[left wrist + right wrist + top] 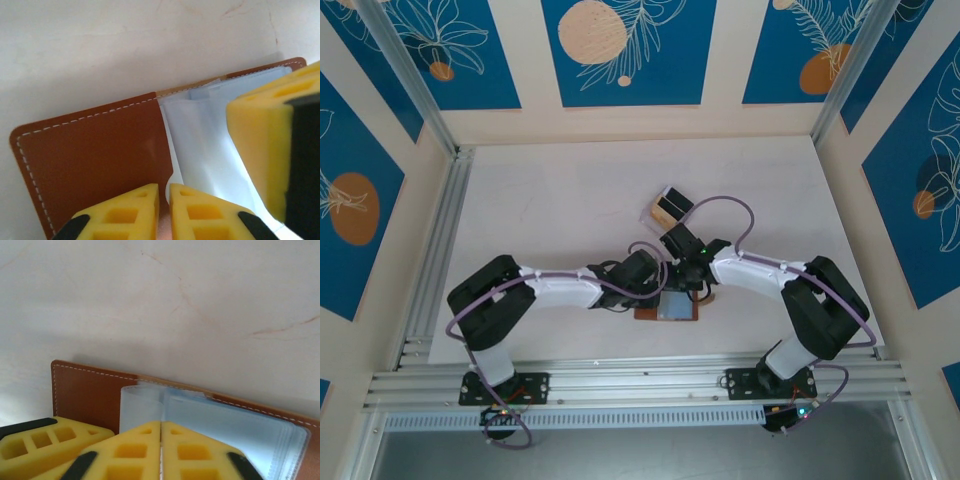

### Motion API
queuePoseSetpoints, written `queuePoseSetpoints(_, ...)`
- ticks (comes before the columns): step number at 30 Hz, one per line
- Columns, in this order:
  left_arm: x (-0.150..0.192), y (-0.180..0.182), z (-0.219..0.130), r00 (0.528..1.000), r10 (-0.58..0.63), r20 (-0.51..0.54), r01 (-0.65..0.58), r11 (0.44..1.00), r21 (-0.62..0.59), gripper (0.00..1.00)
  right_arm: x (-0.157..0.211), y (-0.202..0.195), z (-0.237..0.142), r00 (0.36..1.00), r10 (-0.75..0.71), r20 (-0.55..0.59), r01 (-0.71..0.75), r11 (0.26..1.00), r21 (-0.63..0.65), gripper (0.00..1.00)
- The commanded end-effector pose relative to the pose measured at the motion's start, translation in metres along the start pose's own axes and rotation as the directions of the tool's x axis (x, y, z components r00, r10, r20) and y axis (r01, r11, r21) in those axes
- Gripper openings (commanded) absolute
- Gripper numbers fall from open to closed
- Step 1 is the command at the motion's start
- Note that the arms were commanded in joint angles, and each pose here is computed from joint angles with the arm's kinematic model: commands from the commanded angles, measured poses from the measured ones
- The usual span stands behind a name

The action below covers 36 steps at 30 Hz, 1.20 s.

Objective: Put the credit cards into the card holder
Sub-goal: Flip over the card slot on the card holder.

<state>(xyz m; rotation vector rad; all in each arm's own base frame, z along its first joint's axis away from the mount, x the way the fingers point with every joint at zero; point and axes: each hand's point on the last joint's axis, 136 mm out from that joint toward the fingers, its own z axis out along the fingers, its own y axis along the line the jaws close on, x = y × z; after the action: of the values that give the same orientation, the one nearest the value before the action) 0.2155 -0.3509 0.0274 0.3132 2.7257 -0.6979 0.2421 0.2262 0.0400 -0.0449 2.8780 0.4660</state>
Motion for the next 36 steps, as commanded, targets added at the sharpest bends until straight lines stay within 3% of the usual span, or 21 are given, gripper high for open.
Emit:
queuePoseSetpoints(1,0.006,0.011,-0.008,0.999,0.018,-0.029,-0.019,0.999,-0.042,0.18,0.010,0.013,0.008,0.998,0.026,-0.058,-0.032,0.994,-0.106,0.22)
queuePoseSetpoints(5,0.007,0.010,-0.011,0.999,0.021,-0.032,-0.023,0.999,-0.037,0.21,0.011,0.016,0.012,0.995,0.064,-0.074,-0.076,0.982,-0.174,0.39)
queuePoseSetpoints(11,0.007,0.005,-0.020,0.999,0.031,-0.031,-0.031,1.000,0.004,0.23,0.011,0.010,0.016,0.991,0.107,-0.083,-0.121,0.974,-0.192,0.41)
queuePoseSetpoints(18,0.005,-0.009,-0.035,0.999,-0.022,-0.030,0.027,0.979,0.200,0.27,0.011,0.009,0.017,0.987,0.131,-0.094,-0.149,0.962,-0.227,0.40)
queuePoseSetpoints(23,0.010,0.017,-0.047,1.000,-0.027,-0.008,0.028,0.993,0.111,0.25,0.011,0.011,0.014,0.987,0.131,-0.096,-0.150,0.958,-0.245,0.41)
queuePoseSetpoints(26,0.017,0.026,-0.049,1.000,-0.019,-0.012,0.020,0.996,0.083,0.18,0.010,0.014,0.007,0.989,0.122,-0.084,-0.140,0.957,-0.256,0.42)
queuePoseSetpoints(36,0.031,0.044,-0.017,0.996,-0.046,-0.073,0.048,0.999,0.025,0.06,0.014,0.040,-0.006,0.995,0.051,-0.090,-0.077,0.947,-0.312,0.46)
